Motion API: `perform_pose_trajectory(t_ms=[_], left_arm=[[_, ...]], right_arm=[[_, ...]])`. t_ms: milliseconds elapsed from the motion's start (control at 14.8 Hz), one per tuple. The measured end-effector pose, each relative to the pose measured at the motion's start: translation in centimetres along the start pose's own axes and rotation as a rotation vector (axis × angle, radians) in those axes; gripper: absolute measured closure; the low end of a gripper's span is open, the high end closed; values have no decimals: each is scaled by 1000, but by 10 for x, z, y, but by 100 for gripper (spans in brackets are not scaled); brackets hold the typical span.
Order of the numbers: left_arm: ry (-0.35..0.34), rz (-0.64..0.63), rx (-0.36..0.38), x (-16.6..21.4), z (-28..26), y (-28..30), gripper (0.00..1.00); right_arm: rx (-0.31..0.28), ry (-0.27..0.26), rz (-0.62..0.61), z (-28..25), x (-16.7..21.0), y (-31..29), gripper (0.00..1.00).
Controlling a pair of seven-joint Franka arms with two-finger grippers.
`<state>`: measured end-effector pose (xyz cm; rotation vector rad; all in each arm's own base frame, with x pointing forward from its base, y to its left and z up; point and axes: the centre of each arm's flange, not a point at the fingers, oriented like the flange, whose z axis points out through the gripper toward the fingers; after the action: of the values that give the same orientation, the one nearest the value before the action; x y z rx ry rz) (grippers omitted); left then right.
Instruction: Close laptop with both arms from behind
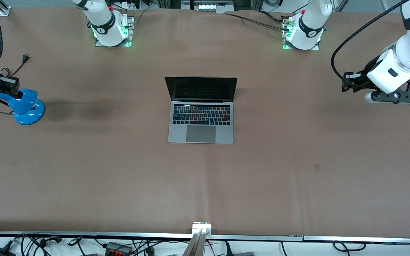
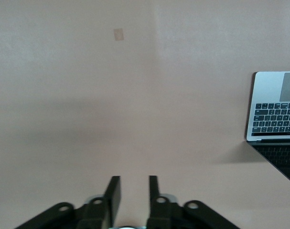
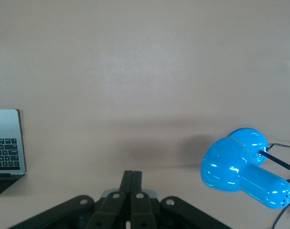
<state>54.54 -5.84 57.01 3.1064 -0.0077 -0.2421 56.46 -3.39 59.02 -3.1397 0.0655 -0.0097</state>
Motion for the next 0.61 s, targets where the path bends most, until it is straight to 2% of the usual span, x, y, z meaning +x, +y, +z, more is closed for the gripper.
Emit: perform_pose_trajectory(t_ms=[135, 337, 606], left_arm=[[-5, 2, 1, -1, 0, 1, 96], [-21, 11, -9, -3, 2, 7, 99], [-73, 80, -99, -8, 23, 59, 99]], right_arm=[[0, -11, -3, 1, -1, -1, 99], [0, -22, -4, 2, -2, -2, 99], [2, -70, -24, 14, -4, -14, 99]])
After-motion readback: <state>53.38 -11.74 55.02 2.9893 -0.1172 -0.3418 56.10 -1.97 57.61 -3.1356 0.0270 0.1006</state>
